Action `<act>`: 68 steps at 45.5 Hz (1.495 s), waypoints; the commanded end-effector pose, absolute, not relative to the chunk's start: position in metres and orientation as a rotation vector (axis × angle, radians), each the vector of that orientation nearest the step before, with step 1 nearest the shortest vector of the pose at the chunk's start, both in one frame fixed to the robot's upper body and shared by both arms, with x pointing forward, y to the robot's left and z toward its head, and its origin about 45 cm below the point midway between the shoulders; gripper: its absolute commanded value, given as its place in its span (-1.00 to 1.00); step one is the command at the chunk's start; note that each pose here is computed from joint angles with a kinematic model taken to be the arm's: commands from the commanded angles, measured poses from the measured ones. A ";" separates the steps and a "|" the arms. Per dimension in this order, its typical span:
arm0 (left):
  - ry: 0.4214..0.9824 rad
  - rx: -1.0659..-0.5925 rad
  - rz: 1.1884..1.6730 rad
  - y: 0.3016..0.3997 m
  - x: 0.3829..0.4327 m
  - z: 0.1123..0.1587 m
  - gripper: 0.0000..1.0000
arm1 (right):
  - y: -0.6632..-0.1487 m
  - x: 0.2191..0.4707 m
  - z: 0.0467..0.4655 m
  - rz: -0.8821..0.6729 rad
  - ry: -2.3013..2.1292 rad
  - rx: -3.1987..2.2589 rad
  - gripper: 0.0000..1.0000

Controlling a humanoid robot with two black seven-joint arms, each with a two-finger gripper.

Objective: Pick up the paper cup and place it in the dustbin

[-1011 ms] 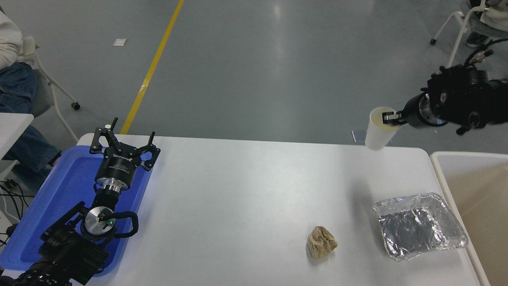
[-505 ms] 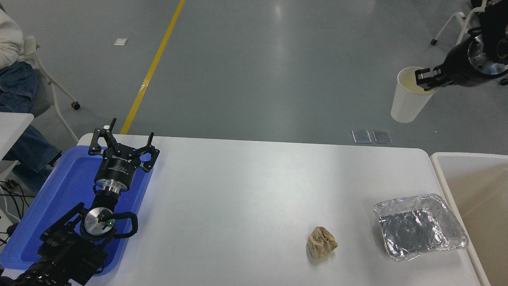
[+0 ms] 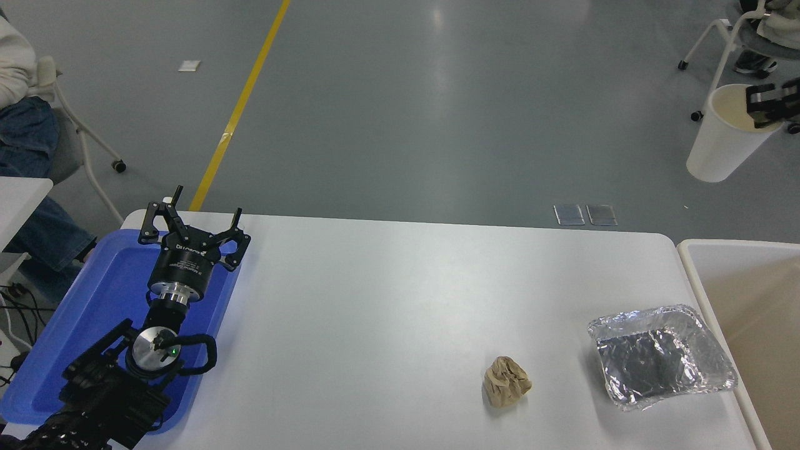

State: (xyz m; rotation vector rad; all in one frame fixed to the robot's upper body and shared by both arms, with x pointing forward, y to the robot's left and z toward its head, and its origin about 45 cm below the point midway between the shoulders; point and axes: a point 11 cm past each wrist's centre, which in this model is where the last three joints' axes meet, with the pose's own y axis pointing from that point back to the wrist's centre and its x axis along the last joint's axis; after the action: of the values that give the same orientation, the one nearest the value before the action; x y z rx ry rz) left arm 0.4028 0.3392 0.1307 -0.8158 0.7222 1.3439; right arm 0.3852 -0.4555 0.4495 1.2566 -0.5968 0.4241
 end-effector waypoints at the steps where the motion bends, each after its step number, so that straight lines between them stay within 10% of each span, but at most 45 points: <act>1: 0.721 -0.816 1.342 0.3389 0.4033 0.1313 1.00 | -0.542 0.352 0.450 0.357 -0.707 1.156 -1.00; 24: 0.721 -0.815 1.344 0.3389 0.4033 0.1311 1.00 | -0.674 0.293 0.360 0.196 -0.997 0.999 -1.00; 45: 0.721 -0.818 1.345 0.3393 0.4033 0.1313 1.00 | -0.679 0.243 0.197 0.022 -1.161 1.031 -1.00; 68: 0.721 -0.817 1.343 0.3388 0.4038 0.1317 1.00 | -0.637 0.258 0.114 0.004 -1.254 1.023 -1.00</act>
State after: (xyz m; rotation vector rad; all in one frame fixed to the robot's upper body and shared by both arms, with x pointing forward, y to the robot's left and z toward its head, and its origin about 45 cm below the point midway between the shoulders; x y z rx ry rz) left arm 0.4037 0.3389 0.1317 -0.8178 0.7208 1.3438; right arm 0.2593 -0.6550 0.1493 1.0352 -1.2115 0.0125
